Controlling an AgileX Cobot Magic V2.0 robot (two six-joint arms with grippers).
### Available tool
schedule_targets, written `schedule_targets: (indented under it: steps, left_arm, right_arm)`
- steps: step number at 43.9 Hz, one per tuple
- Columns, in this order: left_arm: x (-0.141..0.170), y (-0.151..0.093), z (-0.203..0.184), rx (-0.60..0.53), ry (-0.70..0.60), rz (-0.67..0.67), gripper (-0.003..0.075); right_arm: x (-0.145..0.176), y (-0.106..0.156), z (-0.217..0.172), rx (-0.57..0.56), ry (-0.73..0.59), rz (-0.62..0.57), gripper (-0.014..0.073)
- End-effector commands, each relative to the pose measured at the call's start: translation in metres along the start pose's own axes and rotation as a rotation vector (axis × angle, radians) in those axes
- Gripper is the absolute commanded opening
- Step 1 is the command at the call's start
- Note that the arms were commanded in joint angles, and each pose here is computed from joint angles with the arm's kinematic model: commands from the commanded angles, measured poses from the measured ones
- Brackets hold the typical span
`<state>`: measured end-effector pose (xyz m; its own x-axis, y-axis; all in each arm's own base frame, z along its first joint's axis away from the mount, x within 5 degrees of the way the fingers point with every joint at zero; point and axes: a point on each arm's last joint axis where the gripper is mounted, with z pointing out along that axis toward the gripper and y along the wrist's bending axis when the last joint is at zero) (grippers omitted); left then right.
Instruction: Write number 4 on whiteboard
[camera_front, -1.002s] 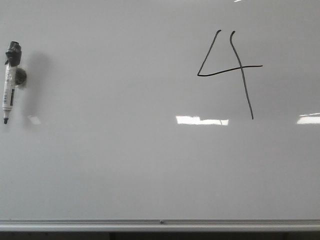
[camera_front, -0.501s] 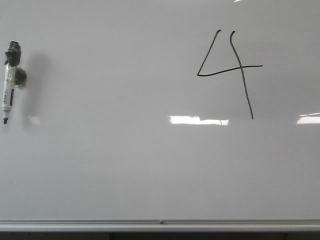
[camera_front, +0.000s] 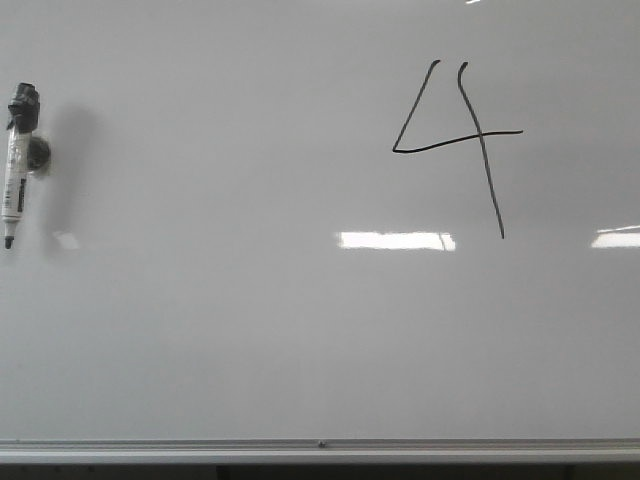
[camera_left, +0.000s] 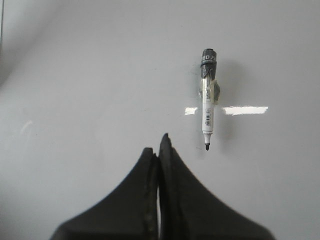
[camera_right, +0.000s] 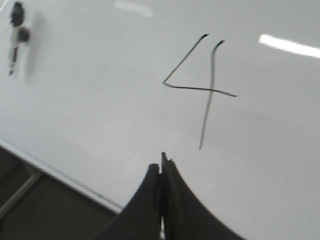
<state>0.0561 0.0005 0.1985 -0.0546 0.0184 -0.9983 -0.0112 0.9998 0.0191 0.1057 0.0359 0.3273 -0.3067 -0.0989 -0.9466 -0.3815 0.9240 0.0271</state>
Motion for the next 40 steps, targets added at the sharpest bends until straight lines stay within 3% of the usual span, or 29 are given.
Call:
schedule_targets:
  steps: [1,7,12,24,40]
  left_arm:
    - [-0.006,0.000,-0.001,-0.004,-0.092,-0.016,-0.0020]
    - [-0.006,0.000,-0.001,-0.004,-0.092,-0.016,-0.0020]
    - [-0.006,0.000,-0.001,-0.004,-0.092,-0.016,-0.0020]
    - [-0.006,0.000,-0.001,-0.004,-0.092,-0.016,-0.0020]
    - [-0.006,0.000,-0.001,-0.004,-0.092,-0.016,-0.0020]
  right_arm:
    - [-0.002,-0.013,-0.008,0.162,-0.174,0.057,-0.0071]
    - [0.029,-0.021,-0.016,0.301,-0.312,0.098,-0.0071]
    - [0.057,-0.021,-0.019,0.336,-0.406,0.091,-0.0071]
    - [0.132,-0.017,-0.011,0.335,-0.333,0.090,-0.0071]
    - [0.142,-0.013,-0.015,0.320,-0.296,0.093,-0.0071]
